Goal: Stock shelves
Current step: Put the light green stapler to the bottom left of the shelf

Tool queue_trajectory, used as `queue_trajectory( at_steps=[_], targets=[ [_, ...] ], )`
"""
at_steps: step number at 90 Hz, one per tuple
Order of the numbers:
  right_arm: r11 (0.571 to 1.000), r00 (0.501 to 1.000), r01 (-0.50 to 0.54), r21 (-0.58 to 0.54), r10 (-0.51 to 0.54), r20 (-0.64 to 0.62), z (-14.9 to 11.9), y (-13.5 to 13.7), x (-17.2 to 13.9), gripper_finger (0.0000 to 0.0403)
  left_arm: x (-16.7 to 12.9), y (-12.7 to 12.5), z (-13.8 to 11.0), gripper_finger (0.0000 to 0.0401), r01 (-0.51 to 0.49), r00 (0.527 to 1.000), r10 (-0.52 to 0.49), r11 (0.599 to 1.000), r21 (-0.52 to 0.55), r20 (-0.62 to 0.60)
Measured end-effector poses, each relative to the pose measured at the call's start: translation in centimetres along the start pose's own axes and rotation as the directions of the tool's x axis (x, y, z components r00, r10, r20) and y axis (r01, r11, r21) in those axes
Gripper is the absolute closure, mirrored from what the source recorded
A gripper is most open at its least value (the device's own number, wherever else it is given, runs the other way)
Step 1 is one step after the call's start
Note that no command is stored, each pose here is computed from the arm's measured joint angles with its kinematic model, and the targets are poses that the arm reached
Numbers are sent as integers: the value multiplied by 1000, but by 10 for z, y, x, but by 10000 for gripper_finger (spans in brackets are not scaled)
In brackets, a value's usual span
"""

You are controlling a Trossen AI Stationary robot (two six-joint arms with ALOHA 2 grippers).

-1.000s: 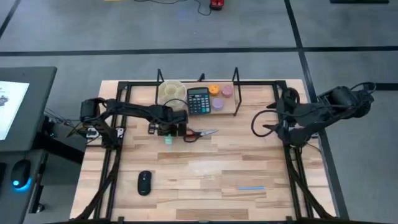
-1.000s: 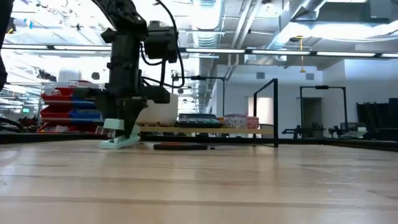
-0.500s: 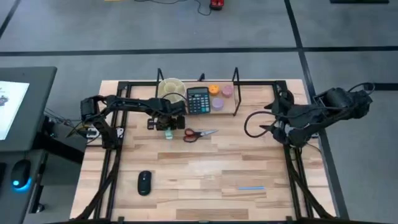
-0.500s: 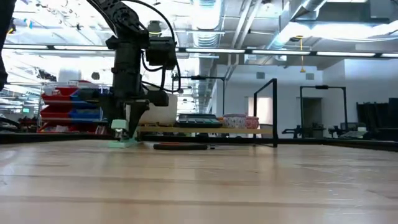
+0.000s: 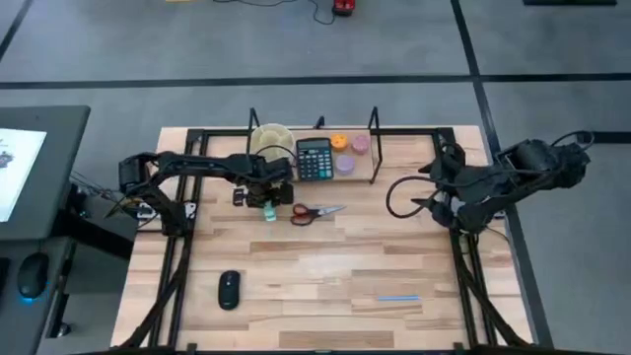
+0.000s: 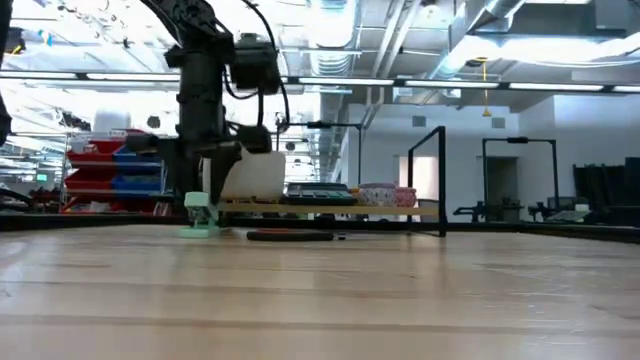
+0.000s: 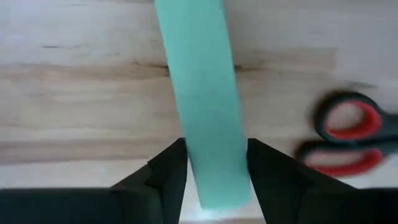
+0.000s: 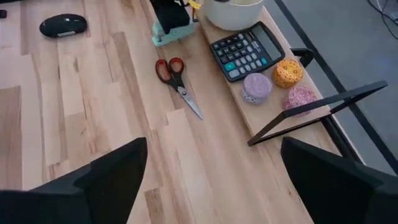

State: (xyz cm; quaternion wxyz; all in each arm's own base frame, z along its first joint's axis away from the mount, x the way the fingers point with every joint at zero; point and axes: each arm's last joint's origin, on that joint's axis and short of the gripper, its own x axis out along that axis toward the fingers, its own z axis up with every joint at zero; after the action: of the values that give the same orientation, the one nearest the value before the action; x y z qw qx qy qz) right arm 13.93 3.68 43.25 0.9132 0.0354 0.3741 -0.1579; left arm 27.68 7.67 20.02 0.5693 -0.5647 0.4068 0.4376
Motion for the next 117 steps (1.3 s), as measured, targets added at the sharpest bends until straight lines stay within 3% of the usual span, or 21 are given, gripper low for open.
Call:
queue_trajectory(
  at_steps=[19, 33, 50, 67, 74, 89, 117],
  targets=[
    [1000, 1000, 0, -15, 0, 0, 0, 0, 0, 45, -19, 9, -11, 255, -26, 1000, 26, 1000, 7, -7],
    [1000, 1000, 0, -16, 0, 0, 0, 0, 0, 45, -35, 11, -21, 255, 16, 1000, -17, 1000, 12, 24],
    [1000, 1000, -2, -22, 2, 0, 0, 0, 0, 45, -54, 7, -41, 255, 140, 989, -142, 989, 52, 35],
    [998, 1000, -18, -56, 18, 2, -1, 3, -2, 45, -54, -17, -78, 271, 322, 943, -330, 937, 135, 38],
    [998, 1000, -21, -60, 22, 3, -2, 4, -2, 45, -39, -18, -90, 280, 266, 962, -272, 954, 137, 32],
    [998, 1000, -21, -63, 22, 6, -1, 4, -2, 45, -2, -8, -96, 303, 15, 997, -23, 993, 118, 67],
    [998, 1000, -21, -56, 22, 6, -1, 4, -2, 45, 25, -12, -80, 330, -66, 982, 45, 992, 108, 181]
  ],
)
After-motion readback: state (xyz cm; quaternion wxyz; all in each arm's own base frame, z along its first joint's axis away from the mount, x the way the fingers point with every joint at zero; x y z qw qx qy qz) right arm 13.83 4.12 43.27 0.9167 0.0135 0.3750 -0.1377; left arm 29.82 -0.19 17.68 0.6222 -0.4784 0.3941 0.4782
